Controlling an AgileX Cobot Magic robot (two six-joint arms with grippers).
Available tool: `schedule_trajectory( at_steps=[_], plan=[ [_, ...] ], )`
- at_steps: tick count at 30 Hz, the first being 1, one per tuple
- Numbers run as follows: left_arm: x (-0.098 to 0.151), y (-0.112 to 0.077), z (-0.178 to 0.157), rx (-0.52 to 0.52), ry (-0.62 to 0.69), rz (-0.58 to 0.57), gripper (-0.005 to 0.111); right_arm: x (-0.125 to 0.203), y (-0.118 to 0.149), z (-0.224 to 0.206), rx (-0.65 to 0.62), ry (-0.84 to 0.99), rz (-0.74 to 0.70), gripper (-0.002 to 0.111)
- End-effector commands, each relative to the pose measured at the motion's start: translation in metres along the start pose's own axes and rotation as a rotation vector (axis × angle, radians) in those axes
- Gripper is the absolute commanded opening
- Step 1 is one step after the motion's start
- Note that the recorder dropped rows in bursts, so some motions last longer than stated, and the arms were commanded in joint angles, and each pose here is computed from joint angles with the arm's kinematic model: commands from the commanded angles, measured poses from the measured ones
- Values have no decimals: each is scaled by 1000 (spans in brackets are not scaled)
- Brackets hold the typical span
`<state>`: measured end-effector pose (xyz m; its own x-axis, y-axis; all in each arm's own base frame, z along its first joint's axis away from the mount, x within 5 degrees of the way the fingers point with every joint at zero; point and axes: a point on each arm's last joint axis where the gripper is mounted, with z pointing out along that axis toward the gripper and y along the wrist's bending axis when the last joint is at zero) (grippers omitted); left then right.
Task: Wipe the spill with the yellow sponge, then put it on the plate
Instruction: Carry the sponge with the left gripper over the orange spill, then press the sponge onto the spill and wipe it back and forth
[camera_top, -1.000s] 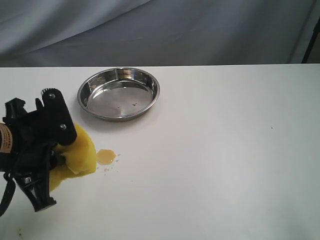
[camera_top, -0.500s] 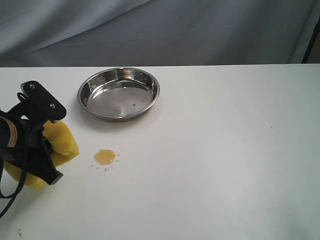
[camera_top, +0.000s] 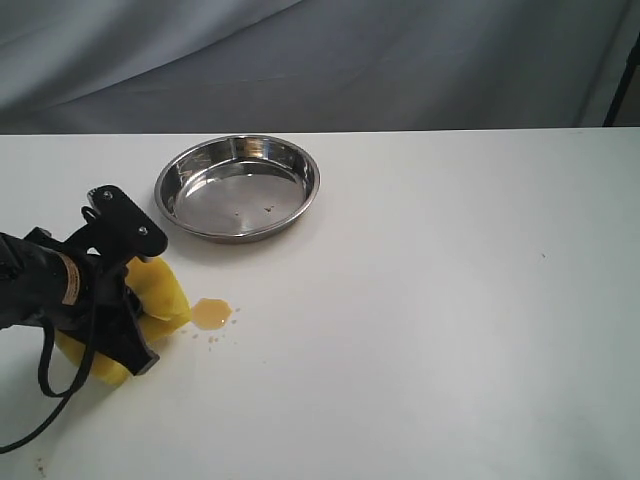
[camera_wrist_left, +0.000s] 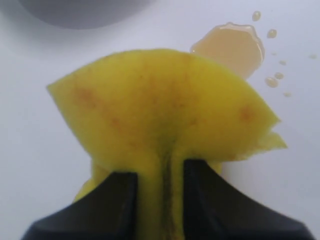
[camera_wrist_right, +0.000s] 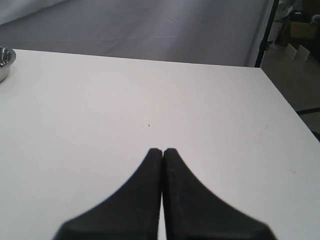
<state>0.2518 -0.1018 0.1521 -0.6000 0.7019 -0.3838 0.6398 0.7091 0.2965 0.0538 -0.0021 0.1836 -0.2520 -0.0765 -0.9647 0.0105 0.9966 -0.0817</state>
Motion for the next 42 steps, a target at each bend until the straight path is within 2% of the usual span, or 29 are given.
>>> schedule_trajectory(
  at_steps=[1, 7, 12, 17, 25, 32, 35, 42],
  plan=[
    [-9, 4, -2, -11, -37, -13, 1, 1, 0, 0, 1, -5, -2, 0],
    [-26, 12, -8, -28, -93, -94, 1, 1, 0, 0, 1, -5, -2, 0],
    [-33, 13, -3, -25, -107, -98, 1, 1, 0, 0, 1, -5, -2, 0],
    [-37, 10, 31, 12, -25, -133, 1, 1, 0, 0, 1, -5, -2, 0],
    [-37, 12, 75, -1, 241, -129, 1, 1, 0, 0, 1, -5, -2, 0],
    [-42, 12, 80, 9, 250, -160, 0, 1, 0, 0, 1, -5, -2, 0],
    [-42, 7, 80, 65, 253, -156, 0, 1, 0, 0, 1, -5, -2, 0],
    [-49, -13, 77, 307, 193, -121, 0, 1, 0, 0, 1, -5, -2, 0]
  ],
)
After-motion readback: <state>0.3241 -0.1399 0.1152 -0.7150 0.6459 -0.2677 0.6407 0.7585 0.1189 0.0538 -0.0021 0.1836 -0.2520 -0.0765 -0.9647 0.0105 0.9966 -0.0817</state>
